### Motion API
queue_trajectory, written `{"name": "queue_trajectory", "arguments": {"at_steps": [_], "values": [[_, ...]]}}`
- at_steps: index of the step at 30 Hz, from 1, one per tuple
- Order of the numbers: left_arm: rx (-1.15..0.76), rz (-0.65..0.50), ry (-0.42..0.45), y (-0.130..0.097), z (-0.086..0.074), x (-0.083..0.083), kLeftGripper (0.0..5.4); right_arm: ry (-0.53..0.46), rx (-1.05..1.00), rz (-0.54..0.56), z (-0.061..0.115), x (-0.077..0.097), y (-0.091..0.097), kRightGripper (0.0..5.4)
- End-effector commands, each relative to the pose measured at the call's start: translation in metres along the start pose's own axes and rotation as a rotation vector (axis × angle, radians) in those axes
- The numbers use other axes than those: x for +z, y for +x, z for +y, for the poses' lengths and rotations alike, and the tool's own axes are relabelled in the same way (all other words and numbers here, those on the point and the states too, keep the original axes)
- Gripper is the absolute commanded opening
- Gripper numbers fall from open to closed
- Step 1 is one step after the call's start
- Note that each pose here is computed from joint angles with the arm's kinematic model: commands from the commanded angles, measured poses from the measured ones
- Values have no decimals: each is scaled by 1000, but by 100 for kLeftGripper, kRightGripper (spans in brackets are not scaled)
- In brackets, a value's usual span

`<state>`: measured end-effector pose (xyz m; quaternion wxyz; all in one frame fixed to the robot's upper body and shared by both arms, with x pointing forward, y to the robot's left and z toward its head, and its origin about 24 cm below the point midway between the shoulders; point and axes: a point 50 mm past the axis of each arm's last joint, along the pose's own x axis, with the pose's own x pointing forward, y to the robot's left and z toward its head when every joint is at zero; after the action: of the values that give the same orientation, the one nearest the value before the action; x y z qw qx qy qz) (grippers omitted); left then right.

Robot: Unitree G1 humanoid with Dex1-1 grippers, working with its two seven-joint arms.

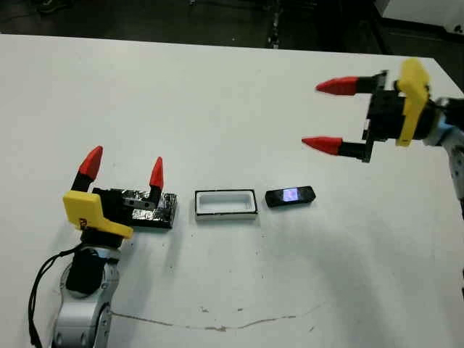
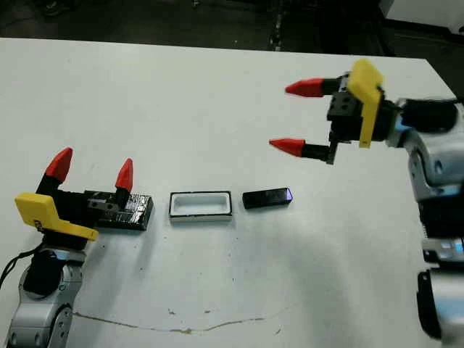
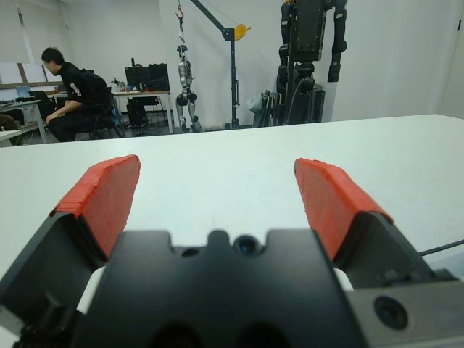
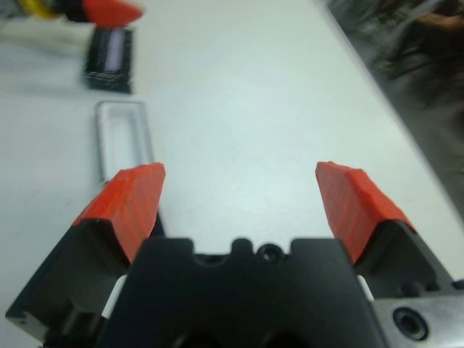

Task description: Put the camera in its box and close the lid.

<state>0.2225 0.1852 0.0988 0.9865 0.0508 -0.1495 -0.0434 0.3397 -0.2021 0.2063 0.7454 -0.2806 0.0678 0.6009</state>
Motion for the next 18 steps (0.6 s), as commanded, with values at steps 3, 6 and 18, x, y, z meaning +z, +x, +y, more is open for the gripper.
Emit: {"name": "queue_trajectory", "arguments": {"at_steps": [3, 6, 18], "values": [[8, 18, 13, -2, 1, -3, 540, -54, 133, 112, -3, -3, 15, 538], [7, 15, 7, -3, 1, -3, 540, -64, 189, 151, -2, -4, 24, 538], [7, 22, 8, -3, 1, -3, 540, -90, 366, 274, 9, -14, 48, 538]]}}
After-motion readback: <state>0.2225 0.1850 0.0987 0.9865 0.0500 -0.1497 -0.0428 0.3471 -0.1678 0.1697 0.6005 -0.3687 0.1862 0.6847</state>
